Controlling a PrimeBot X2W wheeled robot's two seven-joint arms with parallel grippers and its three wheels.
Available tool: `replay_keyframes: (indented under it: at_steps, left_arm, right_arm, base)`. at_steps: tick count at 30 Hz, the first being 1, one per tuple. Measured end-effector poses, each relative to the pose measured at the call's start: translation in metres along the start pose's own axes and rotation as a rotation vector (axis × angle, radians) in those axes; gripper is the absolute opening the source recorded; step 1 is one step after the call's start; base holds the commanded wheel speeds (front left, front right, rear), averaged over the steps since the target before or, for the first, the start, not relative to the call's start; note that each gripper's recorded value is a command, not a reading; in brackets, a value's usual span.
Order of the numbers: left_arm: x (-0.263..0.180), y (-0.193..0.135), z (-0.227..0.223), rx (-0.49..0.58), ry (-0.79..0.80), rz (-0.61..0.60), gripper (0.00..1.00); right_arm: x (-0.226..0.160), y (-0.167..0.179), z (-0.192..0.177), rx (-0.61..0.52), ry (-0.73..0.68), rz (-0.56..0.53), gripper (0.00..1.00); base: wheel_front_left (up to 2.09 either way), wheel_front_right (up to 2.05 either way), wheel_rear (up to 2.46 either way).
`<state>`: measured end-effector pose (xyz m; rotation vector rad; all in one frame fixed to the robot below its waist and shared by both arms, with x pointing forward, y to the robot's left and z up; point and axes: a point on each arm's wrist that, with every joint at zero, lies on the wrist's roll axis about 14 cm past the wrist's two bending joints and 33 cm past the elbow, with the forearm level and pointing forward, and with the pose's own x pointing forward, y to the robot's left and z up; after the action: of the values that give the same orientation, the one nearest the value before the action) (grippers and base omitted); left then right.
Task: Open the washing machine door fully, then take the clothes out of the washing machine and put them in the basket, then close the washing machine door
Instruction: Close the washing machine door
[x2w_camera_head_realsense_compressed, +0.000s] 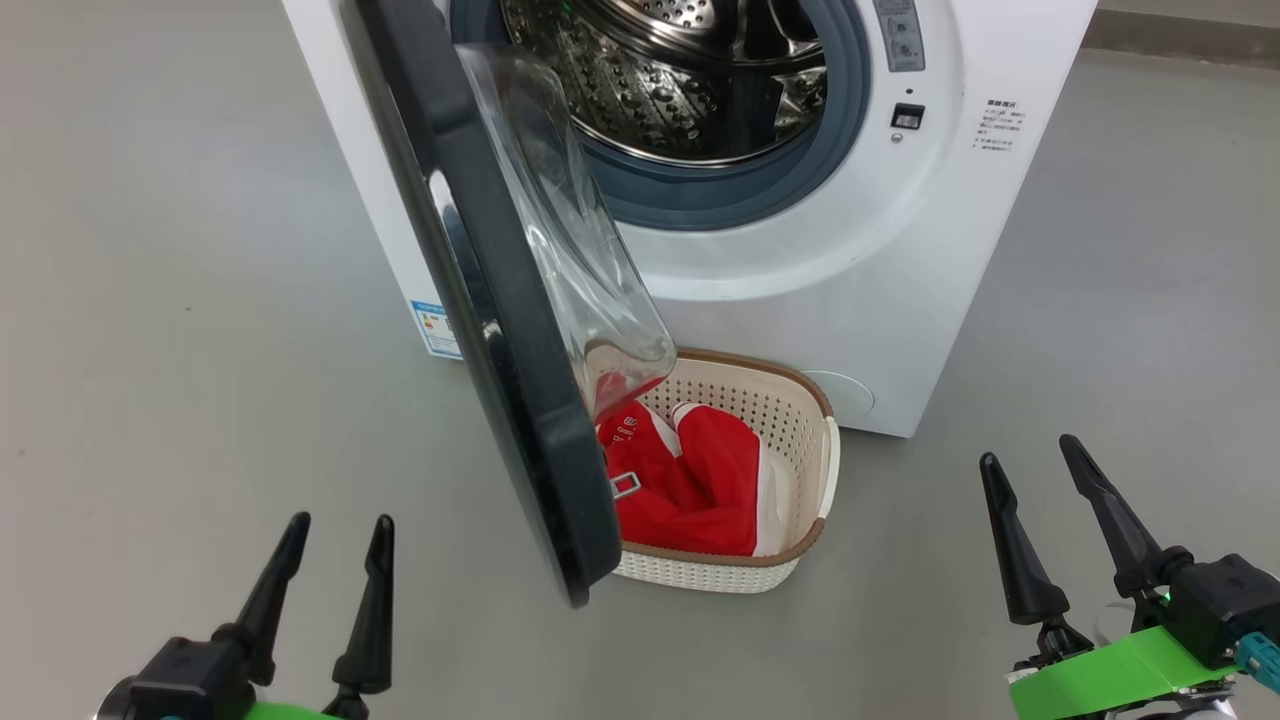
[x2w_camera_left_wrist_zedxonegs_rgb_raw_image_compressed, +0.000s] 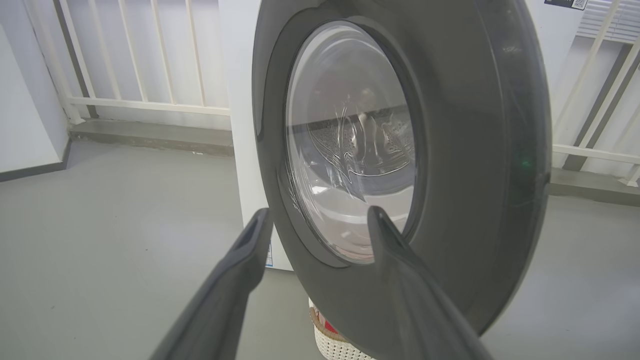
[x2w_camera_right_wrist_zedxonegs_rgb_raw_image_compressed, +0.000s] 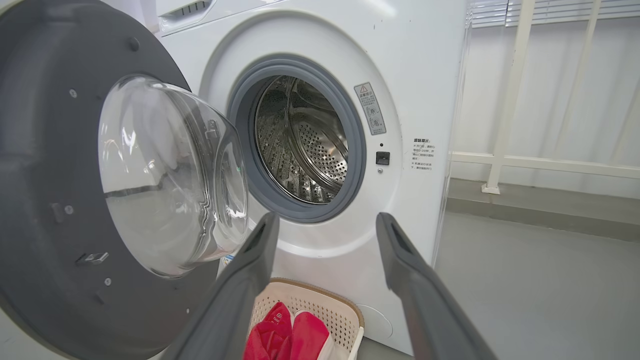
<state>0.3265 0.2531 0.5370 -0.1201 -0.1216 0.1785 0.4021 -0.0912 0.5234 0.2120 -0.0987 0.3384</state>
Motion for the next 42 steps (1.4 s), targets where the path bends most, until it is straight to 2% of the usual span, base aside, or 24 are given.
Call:
replay_keyframes:
  at_steps: [13,14,15,16,17,18,21,28,32,37,42]
  left_arm:
    - [0.002,-0.001,-0.003,-0.008,0.008,0.006,1.00]
    - [0.003,-0.001,-0.002,-0.033,0.005,0.013,0.44]
    - [0.004,-0.001,-0.001,-0.063,0.003,0.023,0.13]
    - [0.004,-0.001,-0.001,-0.063,0.003,0.023,0.00]
    - [0.008,-0.002,0.002,-0.114,0.000,0.028,0.00]
    - [0.008,-0.002,0.002,-0.114,0.000,0.028,0.00]
    - [0.018,-0.002,0.016,-0.267,-0.044,0.052,0.00]
    - [0.046,-0.013,0.054,-0.854,-0.142,0.057,0.00]
    - [0.059,-0.017,0.063,-1.109,-0.117,0.032,0.00]
    - [0.069,-0.039,0.063,-1.323,0.008,-0.027,0.00]
    - [0.070,-0.059,0.062,-1.433,0.119,-0.076,0.00]
  right_arm:
    - [0.002,0.001,-0.005,0.004,0.013,0.005,1.00]
    - [0.002,0.001,-0.005,0.004,0.013,0.006,1.00]
    - [0.003,0.001,-0.005,0.005,0.013,0.007,1.00]
    - [0.003,0.001,-0.005,0.005,0.013,0.007,1.00]
    - [0.003,0.002,-0.005,0.005,0.013,0.008,1.00]
    - [0.003,0.002,-0.005,0.005,0.013,0.008,1.00]
    - [0.003,0.002,-0.005,0.005,0.013,0.009,1.00]
    - [0.002,0.001,-0.008,0.007,0.020,0.005,1.00]
    - [0.000,-0.001,-0.008,0.006,0.022,-0.001,1.00]
    - [-0.004,-0.006,-0.007,0.000,0.022,-0.016,1.00]
    - [-0.008,-0.012,-0.005,-0.004,0.019,-0.034,1.00]
  base:
    - [0.00,0.00,0.00]
    - [0.00,0.00,0.00]
    - [0.00,0.00,0.00]
    - [0.00,0.00,0.00]
    - [0.00,0.00,0.00]
    - [0.00,0.00,0.00]
    - [0.00,0.00,0.00]
    - [0.00,0.00,0.00]
    - [0.00,0.00,0.00]
    - [0.00,0.00,0.00]
    - [0.00,0.00,0.00]
